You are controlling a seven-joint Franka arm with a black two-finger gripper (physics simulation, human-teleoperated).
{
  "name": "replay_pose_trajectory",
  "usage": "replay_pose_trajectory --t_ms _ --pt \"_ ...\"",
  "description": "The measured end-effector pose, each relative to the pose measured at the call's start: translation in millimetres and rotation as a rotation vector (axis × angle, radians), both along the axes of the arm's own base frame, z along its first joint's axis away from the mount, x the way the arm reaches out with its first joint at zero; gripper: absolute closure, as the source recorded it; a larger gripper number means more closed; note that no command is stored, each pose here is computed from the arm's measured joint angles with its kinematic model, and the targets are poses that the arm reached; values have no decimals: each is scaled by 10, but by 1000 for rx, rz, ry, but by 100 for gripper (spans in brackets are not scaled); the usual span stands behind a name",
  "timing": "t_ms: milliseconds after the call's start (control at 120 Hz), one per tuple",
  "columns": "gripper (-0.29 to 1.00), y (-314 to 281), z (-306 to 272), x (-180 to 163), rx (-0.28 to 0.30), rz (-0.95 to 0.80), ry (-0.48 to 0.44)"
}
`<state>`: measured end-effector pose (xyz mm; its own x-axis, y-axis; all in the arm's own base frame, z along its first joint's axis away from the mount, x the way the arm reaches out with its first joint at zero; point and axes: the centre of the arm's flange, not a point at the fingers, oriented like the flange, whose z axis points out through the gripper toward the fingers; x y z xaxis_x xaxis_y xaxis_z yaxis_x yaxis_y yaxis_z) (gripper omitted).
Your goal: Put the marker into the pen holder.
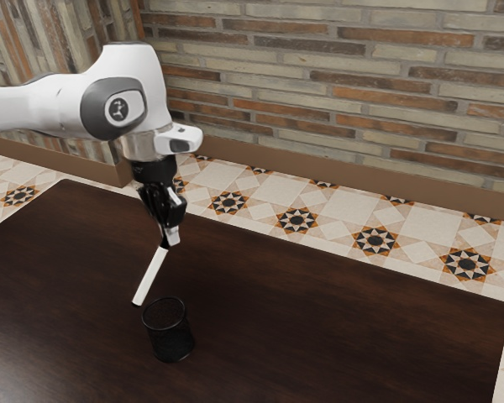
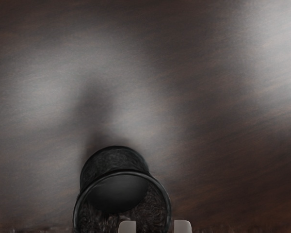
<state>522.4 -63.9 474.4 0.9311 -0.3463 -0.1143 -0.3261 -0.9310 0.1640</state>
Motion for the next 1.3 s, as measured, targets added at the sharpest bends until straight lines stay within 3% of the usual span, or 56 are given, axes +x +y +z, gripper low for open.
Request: replay_pose_trajectory --t_ms 217,683,1033,1300 --pt "79 -518 -114 -157 7 -50 81" --pt "79 -252 -212 172 38 32 -43" --pt "79 -215 -624 317 72 43 -19" --pt "79 -169 -662 174 79 36 -20"
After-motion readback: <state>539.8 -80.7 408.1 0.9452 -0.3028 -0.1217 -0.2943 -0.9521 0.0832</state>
